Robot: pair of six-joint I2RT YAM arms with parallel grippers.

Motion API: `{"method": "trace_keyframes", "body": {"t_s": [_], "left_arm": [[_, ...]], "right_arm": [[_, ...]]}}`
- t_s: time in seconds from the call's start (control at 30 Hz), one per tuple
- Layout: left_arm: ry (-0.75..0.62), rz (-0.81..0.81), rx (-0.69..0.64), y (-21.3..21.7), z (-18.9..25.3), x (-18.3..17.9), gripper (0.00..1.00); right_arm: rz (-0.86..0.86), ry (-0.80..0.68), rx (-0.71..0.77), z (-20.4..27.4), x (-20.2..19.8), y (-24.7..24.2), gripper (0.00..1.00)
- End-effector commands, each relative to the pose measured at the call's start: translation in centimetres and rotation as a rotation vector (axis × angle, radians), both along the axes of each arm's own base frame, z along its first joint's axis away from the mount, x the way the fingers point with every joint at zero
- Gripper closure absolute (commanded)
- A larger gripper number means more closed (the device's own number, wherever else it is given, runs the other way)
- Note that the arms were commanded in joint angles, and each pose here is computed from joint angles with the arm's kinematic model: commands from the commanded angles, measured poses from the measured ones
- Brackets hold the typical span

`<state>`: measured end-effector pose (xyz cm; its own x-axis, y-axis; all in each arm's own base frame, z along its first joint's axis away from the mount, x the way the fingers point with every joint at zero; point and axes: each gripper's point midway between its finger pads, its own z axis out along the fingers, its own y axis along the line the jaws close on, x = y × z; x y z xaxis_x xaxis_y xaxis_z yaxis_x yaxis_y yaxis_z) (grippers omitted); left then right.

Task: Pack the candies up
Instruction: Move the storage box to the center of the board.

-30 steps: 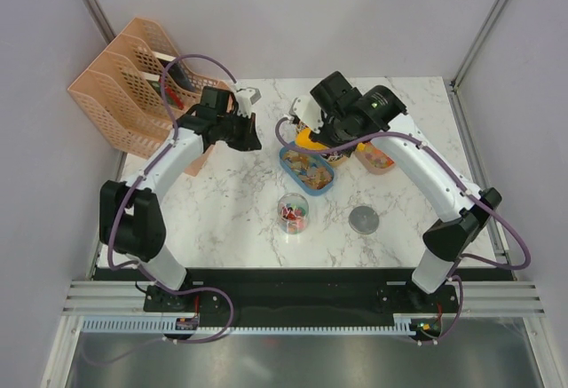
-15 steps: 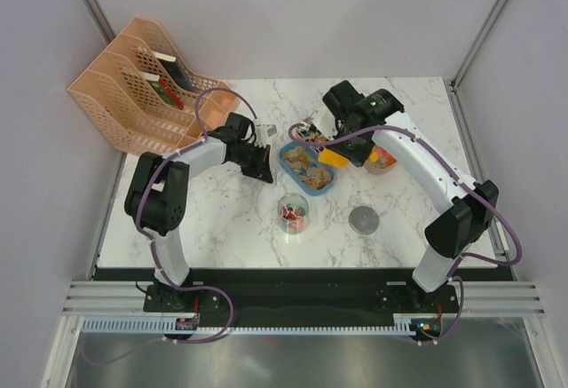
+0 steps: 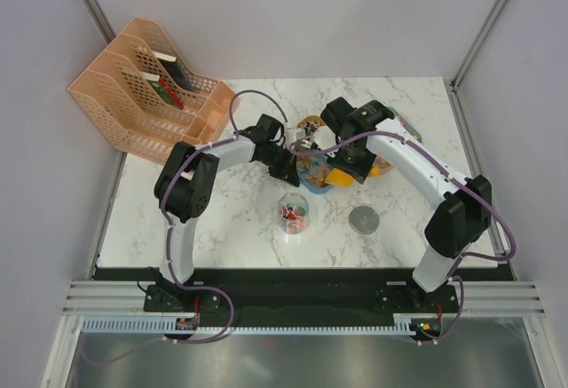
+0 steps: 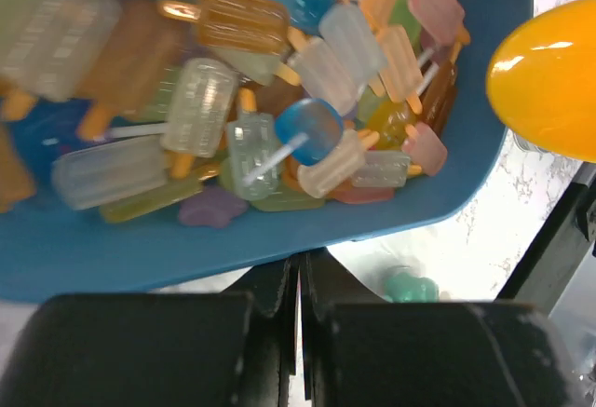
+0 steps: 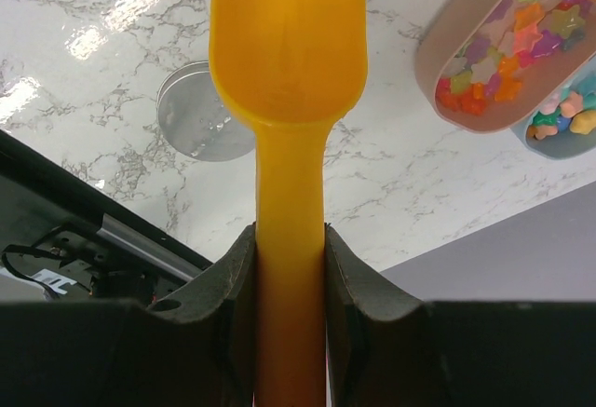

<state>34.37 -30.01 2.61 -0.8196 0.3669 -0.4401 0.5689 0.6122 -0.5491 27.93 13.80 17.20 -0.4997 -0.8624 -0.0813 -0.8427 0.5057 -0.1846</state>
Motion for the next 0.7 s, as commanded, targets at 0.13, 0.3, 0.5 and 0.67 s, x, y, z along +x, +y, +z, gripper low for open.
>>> {"method": "trace_keyframes", "body": {"t_s": [0.13,0.3,0.5,0.67], "left_arm": [[-0.006,-0.052,-0.073,-4.2,1.2,-0.2,0.98],[-0.006,-0.055,-0.088,-5.1,1.3,0.3,0.98],[-0.018,-0.118,-0.138,-4.8,5.2,-0.9,0.98],[-0.299,-0.132,-0.133,-0.9,12.0,0.0,0.98]], "right_arm": [[-0.028,0.066,-0.041,0.7,-1.8,-1.9,1.00],[-0.037,0.065,-0.093,0.2,-1.3,-2.6,1.00],[-0.037,0.054,-0.122,0.1,-0.5,-2.9,1.00],[-0.035,0.053,-0.135,-0.2,0.1,-2.7,1.00]]}}
